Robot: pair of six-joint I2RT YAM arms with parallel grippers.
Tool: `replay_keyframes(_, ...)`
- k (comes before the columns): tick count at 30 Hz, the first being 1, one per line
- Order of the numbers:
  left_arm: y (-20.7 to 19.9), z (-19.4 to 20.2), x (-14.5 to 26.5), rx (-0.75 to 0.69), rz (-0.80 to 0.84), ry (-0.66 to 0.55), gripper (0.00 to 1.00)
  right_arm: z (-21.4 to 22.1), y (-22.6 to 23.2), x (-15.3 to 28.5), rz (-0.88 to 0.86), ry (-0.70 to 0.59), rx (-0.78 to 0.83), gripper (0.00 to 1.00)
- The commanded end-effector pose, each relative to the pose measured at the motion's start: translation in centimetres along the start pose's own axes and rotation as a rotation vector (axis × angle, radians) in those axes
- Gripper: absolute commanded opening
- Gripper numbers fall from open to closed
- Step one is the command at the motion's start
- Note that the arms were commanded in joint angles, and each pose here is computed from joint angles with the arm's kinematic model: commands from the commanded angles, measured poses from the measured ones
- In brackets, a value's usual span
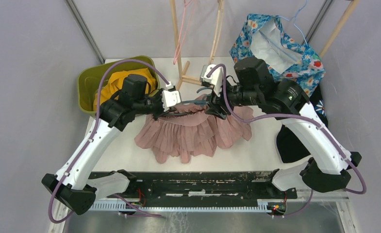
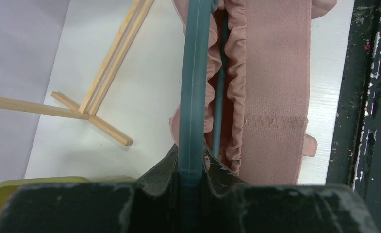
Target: Remove the skirt from the hanger
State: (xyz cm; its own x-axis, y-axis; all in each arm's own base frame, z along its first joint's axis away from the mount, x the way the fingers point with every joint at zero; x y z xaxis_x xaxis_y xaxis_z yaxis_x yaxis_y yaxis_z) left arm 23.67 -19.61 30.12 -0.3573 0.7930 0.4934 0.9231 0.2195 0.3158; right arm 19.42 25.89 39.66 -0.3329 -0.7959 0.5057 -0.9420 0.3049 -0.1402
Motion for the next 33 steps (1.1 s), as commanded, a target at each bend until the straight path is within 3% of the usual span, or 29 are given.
replay_keyframes(1,2.1,-3.6,1.1,-0.112,-0.073,-0.105,0.03,-1.5,1.6,0.1,-0.069,-0.057,0.001,0.55)
replay_keyframes(12,0.9,-6.0,2.8,-0.13,-0.042,-0.195,0.03,-0.2,1.6,-1.5,-0.078,-0.018,-0.003,0.56)
replay_keyframes(20,-0.4,-6.4,4.1,-0.129,-0.028,-0.216,0.03,1.0,-0.5,-1.6,0.045,0.029,0.055,0.58)
replay_keyframes(30,-1.4,-5.8,4.7,-0.118,-0.019,-0.203,0.03,3.8,-4.3,0.0,0.292,0.176,0.152,0.57)
replay_keyframes(33,-1.4,-5.3,4.5,-0.114,-0.021,-0.189,0.03,3.0,-3.6,0.6,0.252,0.137,0.165,0.56)
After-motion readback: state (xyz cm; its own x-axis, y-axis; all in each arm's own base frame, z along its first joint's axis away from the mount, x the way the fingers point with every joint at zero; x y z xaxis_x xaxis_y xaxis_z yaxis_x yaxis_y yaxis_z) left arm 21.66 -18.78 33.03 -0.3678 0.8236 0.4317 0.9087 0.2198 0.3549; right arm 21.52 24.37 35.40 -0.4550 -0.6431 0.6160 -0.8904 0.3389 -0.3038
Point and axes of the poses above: each gripper's point midway between its finger pads, its own x axis back along the fingers, its own y axis along the line the jaws close on, z = x × y, the point moved 2 cm from there along x, back along the fingers, and after that the axes turned 1 degree about x, right-handed, at the moved point
